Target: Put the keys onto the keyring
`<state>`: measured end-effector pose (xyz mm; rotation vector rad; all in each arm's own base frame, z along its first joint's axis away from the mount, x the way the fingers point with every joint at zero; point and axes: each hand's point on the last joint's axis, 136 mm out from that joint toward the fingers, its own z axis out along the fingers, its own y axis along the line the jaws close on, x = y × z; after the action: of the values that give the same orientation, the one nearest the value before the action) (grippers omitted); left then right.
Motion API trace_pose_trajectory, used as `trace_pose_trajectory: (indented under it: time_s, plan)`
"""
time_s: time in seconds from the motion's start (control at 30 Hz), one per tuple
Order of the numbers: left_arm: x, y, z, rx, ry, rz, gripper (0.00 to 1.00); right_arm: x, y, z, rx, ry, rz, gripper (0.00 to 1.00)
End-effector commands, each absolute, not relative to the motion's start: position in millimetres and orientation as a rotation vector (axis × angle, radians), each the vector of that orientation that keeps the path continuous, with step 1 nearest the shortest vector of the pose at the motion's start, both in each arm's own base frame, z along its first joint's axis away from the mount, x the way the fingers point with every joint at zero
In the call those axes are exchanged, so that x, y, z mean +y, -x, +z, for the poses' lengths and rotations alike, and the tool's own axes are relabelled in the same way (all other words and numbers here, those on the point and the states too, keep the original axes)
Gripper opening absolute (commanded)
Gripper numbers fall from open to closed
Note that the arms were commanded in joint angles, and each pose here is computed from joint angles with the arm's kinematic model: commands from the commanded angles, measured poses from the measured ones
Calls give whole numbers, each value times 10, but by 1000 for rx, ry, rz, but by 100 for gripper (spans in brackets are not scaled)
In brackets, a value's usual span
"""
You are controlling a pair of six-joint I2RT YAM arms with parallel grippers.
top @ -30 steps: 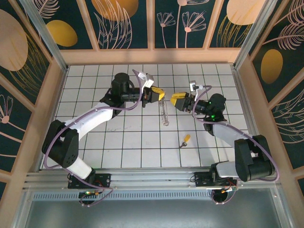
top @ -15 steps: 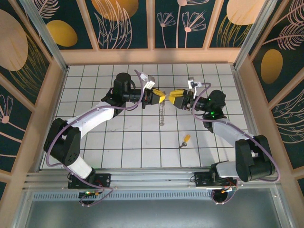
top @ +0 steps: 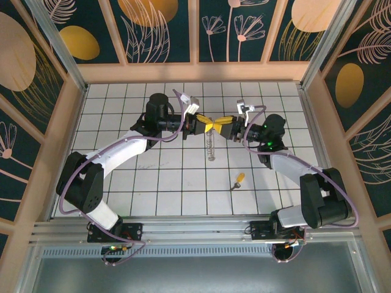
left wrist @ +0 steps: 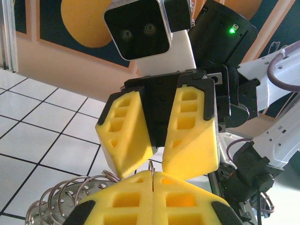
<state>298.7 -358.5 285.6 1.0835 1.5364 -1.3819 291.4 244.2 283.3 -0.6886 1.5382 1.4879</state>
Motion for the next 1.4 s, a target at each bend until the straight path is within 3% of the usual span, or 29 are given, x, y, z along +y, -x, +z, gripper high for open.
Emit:
trace_pose_trajectory:
  time_s: [0.0,0.27,0.4,0.47,0.57,0.73,1.37]
  plan:
    - [-3612,-2939,3081,1443,-1114,-1395,0,2483,-2876,2956,1476,745,1478,28]
    - [-3608,-2932,3081,1443,-1103,-1407,0,2535,-2872,2980,1463,760,1491,0]
    - [-3584,-3030,3129,1466,-1004,-1386,0,2509,-2954,2991,1457,705,1464,0]
    - [-3506,-3159,3213,1478,-868,-1328,18,2468,-3010,3000,1446,663,1450,0]
    - [-3303,-3266,3368,1467,-653,-1272,35,2418,-3024,3075,1401,628,1461,0]
    - [-3056,-3298,3411,1463,-457,-1238,44,2385,-3040,3193,1344,587,1467,0]
    - [-3165,-2983,3378,1292,-504,-1572,43,2547,-3068,3434,1217,428,1535,0]
